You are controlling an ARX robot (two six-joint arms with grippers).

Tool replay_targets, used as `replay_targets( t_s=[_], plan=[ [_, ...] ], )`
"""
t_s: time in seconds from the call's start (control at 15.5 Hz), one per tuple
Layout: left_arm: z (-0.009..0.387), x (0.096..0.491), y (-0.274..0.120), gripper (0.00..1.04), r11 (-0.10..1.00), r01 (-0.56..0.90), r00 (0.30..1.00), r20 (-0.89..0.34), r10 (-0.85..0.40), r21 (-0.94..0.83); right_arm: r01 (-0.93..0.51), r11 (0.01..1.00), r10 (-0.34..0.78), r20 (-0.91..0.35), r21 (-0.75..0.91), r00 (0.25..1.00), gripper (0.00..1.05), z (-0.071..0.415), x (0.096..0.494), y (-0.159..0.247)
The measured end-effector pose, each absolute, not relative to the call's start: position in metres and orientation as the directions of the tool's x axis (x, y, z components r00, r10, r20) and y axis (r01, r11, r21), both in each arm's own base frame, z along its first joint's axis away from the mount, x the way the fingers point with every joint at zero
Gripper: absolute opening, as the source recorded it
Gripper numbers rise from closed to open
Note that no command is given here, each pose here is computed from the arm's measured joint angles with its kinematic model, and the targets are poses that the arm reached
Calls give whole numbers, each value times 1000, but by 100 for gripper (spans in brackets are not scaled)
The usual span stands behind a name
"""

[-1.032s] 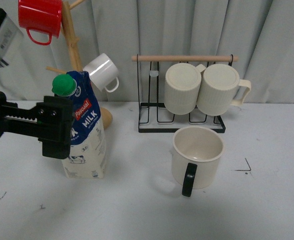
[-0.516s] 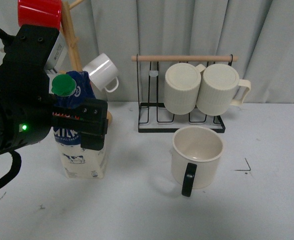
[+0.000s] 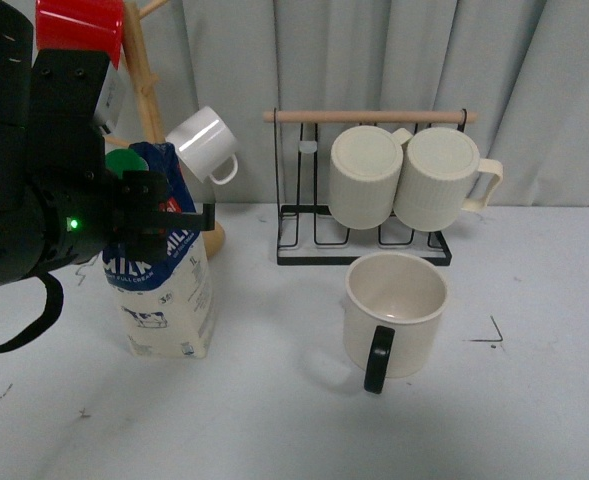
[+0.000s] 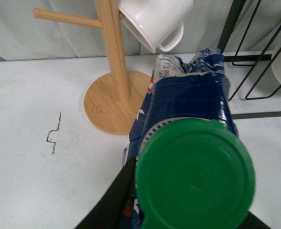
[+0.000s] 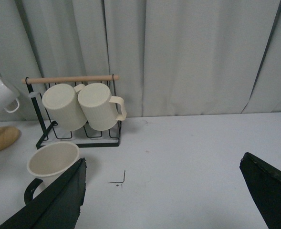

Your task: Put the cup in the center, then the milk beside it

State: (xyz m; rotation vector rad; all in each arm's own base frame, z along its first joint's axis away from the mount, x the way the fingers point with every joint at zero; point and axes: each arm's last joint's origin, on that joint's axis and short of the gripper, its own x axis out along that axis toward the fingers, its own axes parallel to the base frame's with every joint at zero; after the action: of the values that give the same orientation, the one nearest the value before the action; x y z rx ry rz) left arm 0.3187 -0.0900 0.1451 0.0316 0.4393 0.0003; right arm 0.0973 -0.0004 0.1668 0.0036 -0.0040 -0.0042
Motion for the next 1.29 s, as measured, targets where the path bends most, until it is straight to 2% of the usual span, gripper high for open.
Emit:
replay_targets(
  t_s=[0.13,0.19,0.32,0.65,1.23,1.29],
  plan=[
    [148,314,-96,11,1000,0,901,-433,8,19,4,1000,-4,4,4,1000,98,167,97,0],
    [150,309,-99,7,1000,-11,896,-444,14,10,4,1000,-4,4,4,1000,98,167,97,0],
    [158,302,-106,6,999,-40,891,-452,30,-13,4,1000,-4,4,4,1000,98,167,97,0],
    [173,294,-150,5,996,24,909,-412,-57,-85,4,1000,-4,4,4,1000,98,167,97,0],
    [155,303,-191,5,994,71,900,-424,-101,-87,4,1000,-4,4,4,1000,98,167,97,0],
    [152,303,-193,13,993,80,897,-429,-109,-84,4,1000,-4,4,4,1000,98,167,97,0]
  ],
)
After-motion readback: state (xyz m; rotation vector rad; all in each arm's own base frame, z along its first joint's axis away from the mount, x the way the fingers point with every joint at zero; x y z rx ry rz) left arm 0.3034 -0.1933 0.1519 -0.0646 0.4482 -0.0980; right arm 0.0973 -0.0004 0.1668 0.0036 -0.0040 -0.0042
